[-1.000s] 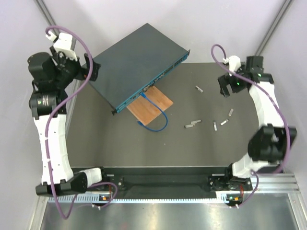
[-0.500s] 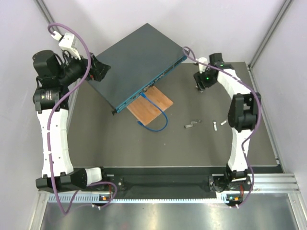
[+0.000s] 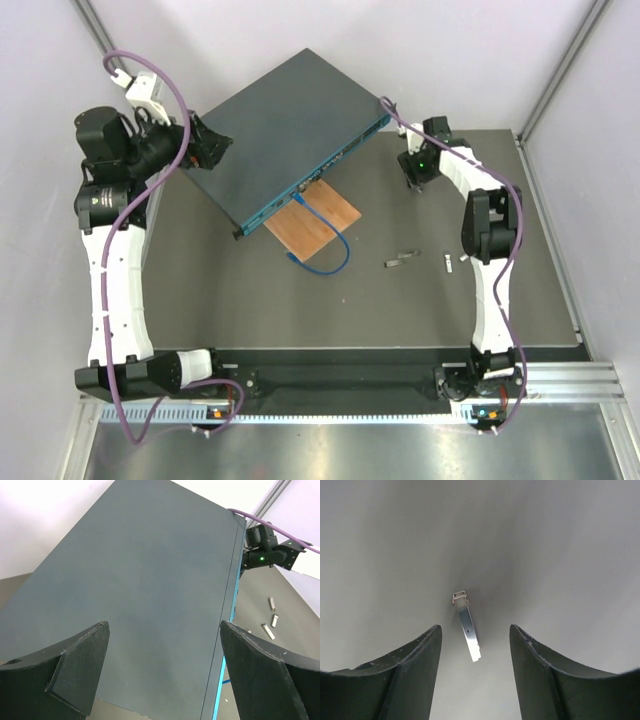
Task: Insert the plug into the switch port
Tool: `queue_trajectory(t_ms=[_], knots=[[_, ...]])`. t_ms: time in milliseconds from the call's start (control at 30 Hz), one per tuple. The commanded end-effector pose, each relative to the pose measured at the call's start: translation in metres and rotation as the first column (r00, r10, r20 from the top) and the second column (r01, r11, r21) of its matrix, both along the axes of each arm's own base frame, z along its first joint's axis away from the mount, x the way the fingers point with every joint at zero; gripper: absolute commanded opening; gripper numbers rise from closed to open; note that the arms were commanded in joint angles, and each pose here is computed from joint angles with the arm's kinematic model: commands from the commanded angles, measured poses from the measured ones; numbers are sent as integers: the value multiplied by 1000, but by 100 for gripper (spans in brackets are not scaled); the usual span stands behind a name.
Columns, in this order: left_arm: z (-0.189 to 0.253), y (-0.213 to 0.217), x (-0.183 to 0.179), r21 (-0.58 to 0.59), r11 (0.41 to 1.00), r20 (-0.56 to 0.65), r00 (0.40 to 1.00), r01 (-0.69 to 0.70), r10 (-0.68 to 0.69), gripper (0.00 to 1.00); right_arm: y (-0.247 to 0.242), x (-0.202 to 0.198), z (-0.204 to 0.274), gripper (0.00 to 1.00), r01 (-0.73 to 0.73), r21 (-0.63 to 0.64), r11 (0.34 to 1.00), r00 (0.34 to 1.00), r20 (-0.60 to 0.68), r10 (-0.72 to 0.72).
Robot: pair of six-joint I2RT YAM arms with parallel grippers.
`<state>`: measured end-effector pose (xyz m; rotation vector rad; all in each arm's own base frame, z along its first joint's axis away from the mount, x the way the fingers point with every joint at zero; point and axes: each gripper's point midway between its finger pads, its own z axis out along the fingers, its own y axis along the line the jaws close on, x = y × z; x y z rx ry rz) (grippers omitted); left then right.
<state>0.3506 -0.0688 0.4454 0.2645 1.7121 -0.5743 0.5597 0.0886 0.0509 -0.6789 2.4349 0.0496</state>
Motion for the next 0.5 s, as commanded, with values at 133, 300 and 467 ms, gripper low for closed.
queue_trajectory(t_ms=[133, 300, 467], knots=[[11, -2, 7, -16, 1000, 50, 999, 0, 1, 95, 10, 6, -10, 50, -3, 19, 1000, 1000, -1, 3], [12, -1, 12, -16, 1000, 58, 998, -3, 4, 94, 6, -5, -24, 33, -4, 2, 1000, 999, -33, 4], [14, -2, 15, -19, 1000, 65, 998, 1, 0, 93, -1, -9, -6, 0, -2, -7, 1000, 1000, -1, 2]])
